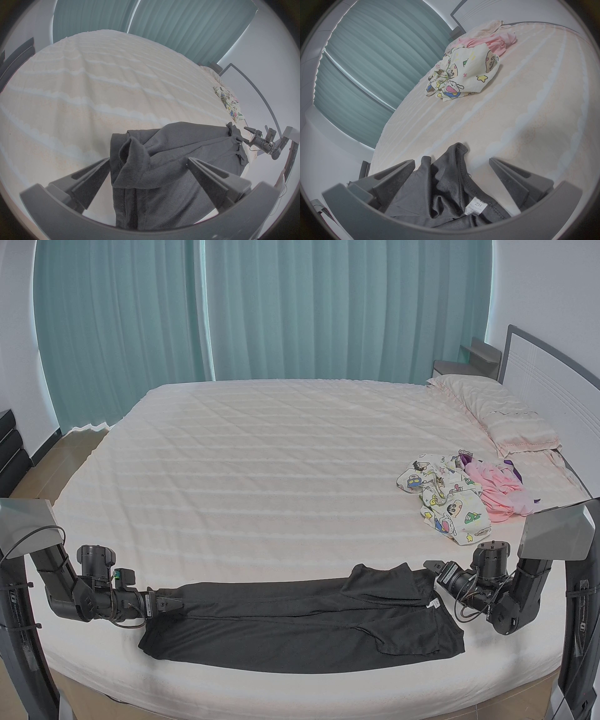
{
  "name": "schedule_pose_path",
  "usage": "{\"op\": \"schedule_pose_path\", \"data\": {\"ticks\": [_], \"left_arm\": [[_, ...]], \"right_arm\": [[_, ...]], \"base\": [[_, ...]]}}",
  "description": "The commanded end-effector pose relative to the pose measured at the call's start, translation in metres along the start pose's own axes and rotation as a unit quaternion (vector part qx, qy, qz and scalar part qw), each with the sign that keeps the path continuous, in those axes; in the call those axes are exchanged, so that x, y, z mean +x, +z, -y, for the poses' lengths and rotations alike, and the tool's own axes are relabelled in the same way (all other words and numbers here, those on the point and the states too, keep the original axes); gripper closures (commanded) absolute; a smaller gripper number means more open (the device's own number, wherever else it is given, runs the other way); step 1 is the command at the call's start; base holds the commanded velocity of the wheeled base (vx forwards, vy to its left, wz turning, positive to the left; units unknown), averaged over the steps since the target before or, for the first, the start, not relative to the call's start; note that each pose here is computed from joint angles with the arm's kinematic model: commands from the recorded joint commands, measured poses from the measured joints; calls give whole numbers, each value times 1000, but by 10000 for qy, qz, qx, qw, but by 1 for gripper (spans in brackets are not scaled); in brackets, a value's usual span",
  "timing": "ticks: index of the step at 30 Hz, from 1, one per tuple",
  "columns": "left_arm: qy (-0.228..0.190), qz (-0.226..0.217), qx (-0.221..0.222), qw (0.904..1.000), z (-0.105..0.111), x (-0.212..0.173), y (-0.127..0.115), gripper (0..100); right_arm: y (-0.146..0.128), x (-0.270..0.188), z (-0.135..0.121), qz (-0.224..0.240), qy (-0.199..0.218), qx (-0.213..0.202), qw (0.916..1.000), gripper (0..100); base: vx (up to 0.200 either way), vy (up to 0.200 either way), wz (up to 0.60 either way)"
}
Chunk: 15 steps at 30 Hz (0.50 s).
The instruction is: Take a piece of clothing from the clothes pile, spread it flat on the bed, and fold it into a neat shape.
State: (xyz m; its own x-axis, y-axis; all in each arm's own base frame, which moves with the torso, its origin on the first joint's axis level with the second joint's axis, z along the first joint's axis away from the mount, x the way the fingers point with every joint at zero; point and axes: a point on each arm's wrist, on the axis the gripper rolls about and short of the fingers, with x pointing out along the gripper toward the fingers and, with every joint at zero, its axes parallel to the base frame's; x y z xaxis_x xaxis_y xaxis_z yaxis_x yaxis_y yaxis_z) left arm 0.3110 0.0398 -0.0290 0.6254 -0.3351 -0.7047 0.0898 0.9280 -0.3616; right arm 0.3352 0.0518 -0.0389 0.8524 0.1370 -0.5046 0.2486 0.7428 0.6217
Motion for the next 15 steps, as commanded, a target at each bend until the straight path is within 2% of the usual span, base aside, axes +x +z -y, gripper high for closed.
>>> {"op": "schedule_pose_path", "data": {"ticks": [1,4,13,15], "left_arm": [[-32,112,105,9999,3,-2,3,0],[-6,220,267,9994,3,0,6,0],[16,39,443,9990,-1,8,-3,0],[16,-30,617,9981,-2,10,-7,0]], "right_arm": [[0,-2,-1,-9,7,-4,10000,0],[0,-3,-1,-9,7,-4,10000,0],[-1,-7,-3,14,69,-28,10000,0],[-1,-7,-3,15,80,-32,10000,0]], "base": [[0,0,0],[0,0,0],[0,0,0],[0,0,0]]}}
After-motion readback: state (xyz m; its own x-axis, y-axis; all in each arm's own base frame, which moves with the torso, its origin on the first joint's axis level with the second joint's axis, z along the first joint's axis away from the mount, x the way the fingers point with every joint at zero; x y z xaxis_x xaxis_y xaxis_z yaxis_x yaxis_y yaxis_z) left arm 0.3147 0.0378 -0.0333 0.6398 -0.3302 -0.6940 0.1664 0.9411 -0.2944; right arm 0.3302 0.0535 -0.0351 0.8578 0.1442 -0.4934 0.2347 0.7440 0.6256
